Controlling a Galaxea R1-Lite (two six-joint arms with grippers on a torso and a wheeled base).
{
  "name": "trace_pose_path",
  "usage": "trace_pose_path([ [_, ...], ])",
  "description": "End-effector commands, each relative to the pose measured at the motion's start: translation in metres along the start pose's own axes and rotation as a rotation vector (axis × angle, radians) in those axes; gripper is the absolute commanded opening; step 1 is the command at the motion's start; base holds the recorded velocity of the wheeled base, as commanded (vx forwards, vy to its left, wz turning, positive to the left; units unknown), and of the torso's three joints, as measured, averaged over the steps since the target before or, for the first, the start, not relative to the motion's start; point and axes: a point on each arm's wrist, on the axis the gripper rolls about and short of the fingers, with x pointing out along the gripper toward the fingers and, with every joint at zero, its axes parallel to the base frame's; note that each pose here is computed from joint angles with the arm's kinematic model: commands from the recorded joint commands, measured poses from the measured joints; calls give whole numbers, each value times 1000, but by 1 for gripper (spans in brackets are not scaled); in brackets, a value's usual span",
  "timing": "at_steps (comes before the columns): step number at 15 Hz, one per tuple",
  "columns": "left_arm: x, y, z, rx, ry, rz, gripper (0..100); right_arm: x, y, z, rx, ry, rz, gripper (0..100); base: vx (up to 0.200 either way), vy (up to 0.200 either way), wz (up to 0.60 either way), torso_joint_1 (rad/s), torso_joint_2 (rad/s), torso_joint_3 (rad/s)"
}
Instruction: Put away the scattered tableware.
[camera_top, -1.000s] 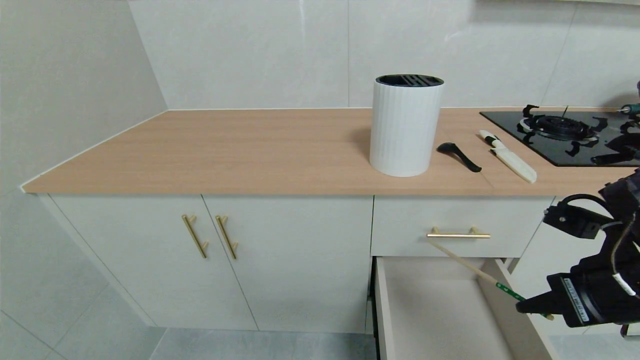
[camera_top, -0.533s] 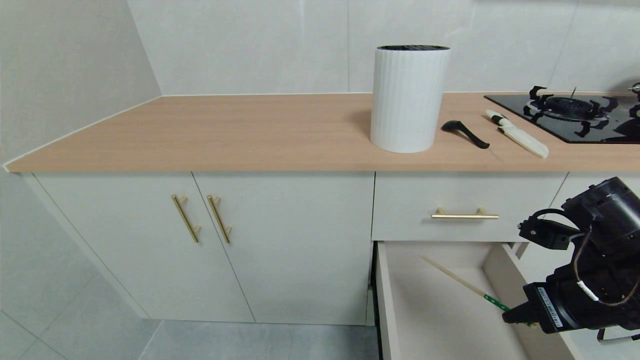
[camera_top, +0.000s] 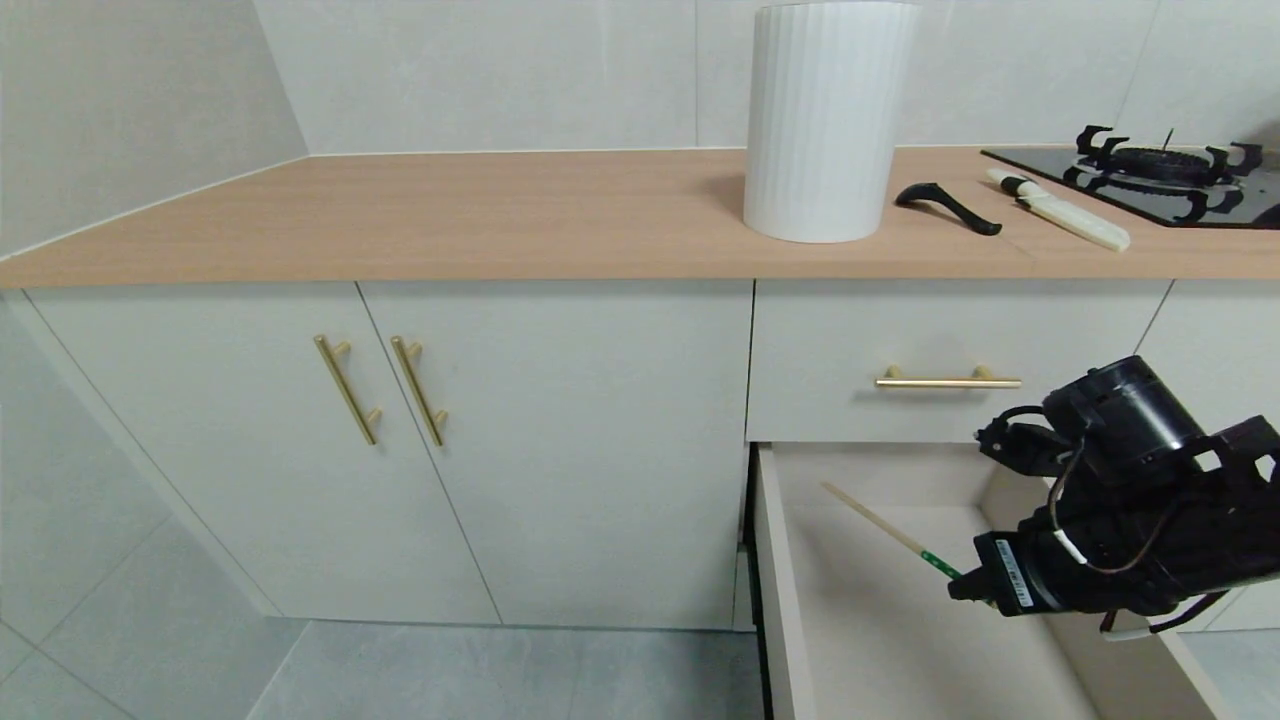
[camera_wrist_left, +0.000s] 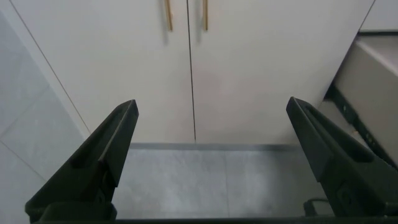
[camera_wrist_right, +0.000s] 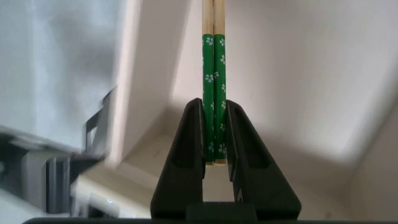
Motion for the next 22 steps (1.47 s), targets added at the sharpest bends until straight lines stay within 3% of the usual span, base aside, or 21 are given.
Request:
trace_pose_path([
  [1,0,0,0,0,0,0,100,17,-2,1,6,38,-26,0,0,0,0,-36,95,41],
  [5,0,0,0,0,0,0,100,34,0,20,-4,-27,-15,0,0,0,0,0,0,0],
  [7,0,0,0,0,0,0,100,72,-4,25,4,36,-102,0,0,0,0,0,0,0],
  [10,0,0,0,0,0,-1,100,115,0,12,-22,135,-215,0,0,0,0,0,0,0],
  [16,0,0,0,0,0,0,100,144,7,6,29,131,-217,0,0,0,0,0,0,0],
  [22,0,0,0,0,0,0,100,179,12,-21,-10,231,-243,0,0,0,0,0,0,0],
])
